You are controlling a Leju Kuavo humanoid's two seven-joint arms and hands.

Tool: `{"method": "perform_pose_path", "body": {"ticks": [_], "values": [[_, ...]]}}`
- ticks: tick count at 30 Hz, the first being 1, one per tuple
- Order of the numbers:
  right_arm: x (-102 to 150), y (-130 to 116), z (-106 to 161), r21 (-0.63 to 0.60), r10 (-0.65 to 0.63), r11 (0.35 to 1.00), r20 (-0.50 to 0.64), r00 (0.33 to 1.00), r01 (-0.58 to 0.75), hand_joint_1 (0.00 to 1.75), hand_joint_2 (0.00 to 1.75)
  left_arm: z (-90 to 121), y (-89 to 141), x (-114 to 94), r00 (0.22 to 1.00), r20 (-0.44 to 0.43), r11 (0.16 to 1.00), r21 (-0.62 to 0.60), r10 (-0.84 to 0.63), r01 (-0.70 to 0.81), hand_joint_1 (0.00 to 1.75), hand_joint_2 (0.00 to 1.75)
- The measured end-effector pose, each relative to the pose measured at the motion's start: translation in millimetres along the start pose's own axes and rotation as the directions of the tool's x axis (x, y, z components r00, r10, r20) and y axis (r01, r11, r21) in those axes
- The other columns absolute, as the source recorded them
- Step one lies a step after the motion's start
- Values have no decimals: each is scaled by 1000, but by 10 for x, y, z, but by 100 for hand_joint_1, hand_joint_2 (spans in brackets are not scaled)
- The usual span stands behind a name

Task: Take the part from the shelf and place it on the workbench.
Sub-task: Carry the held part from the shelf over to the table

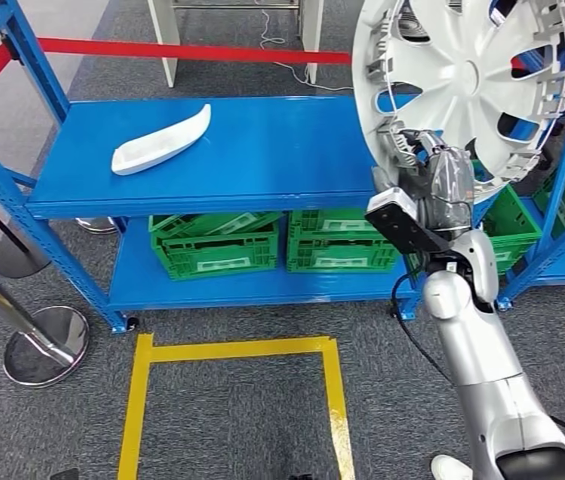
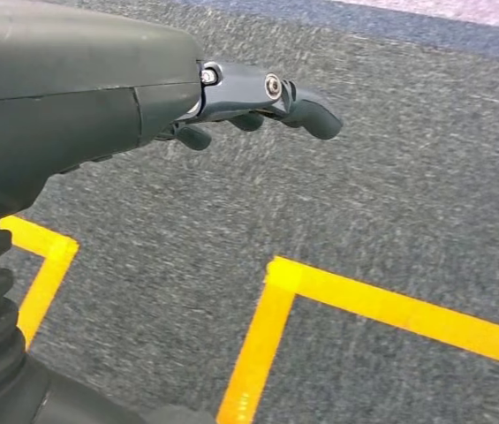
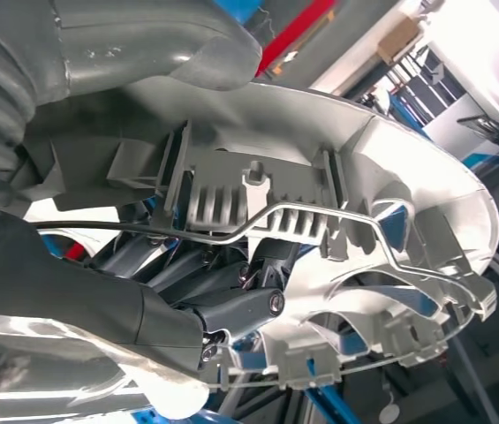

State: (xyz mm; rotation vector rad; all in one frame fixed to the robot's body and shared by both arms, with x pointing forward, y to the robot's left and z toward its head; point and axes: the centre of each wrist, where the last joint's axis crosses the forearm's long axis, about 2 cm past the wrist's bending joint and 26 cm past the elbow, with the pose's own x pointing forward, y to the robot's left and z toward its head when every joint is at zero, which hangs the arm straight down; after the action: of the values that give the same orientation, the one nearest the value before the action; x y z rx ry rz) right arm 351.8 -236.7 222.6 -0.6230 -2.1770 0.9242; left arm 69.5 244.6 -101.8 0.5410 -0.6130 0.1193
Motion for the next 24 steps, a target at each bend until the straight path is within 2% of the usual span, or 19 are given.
{"method": "perform_pose_path", "body": {"ticks": [12,24], "values": [[-15,-43,17,-10,10,1000,-8,1000,-10,175,175,4,5,-12,1000,-1,1000,0,-4,4,0,175],[-7,-24,244,-13,-3,1000,-29,1000,3,175,175,2,13,-18,999,30,1000,-3,-18,18,0,175]]}}
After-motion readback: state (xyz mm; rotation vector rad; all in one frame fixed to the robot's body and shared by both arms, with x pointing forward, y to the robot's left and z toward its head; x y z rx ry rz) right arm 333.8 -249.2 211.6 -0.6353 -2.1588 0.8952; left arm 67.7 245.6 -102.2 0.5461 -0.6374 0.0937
